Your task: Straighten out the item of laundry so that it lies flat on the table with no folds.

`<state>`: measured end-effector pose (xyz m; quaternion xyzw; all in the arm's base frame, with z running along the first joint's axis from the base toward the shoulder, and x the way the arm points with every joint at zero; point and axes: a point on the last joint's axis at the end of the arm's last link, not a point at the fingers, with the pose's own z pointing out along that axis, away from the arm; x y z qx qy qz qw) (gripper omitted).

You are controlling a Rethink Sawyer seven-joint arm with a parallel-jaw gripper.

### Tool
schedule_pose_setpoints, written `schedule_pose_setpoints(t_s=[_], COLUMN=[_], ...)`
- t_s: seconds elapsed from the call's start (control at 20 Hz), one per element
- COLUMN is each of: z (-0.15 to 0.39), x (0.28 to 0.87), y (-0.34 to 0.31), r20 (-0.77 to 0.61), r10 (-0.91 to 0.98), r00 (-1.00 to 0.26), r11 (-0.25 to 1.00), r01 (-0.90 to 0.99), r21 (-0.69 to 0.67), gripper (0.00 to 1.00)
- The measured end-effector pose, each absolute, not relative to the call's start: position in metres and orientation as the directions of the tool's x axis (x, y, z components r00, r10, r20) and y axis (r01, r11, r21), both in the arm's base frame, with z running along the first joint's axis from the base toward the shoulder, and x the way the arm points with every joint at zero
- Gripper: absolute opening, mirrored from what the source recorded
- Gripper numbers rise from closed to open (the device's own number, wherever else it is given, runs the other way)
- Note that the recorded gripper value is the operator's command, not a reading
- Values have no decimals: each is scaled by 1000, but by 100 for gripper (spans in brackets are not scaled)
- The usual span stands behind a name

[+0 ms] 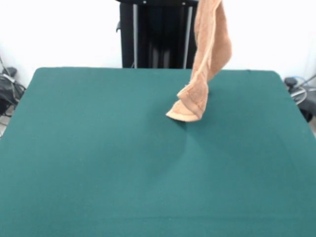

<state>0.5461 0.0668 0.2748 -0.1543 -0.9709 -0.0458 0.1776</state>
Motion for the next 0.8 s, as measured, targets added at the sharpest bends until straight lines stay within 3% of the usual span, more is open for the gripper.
schedule_pose_setpoints(t_s=[0.8], z=[314], x=[589], y=[40], r20=[367], r10=[225], r00=[-903], r11=[967], r01=[254], r21=[33], gripper=[0])
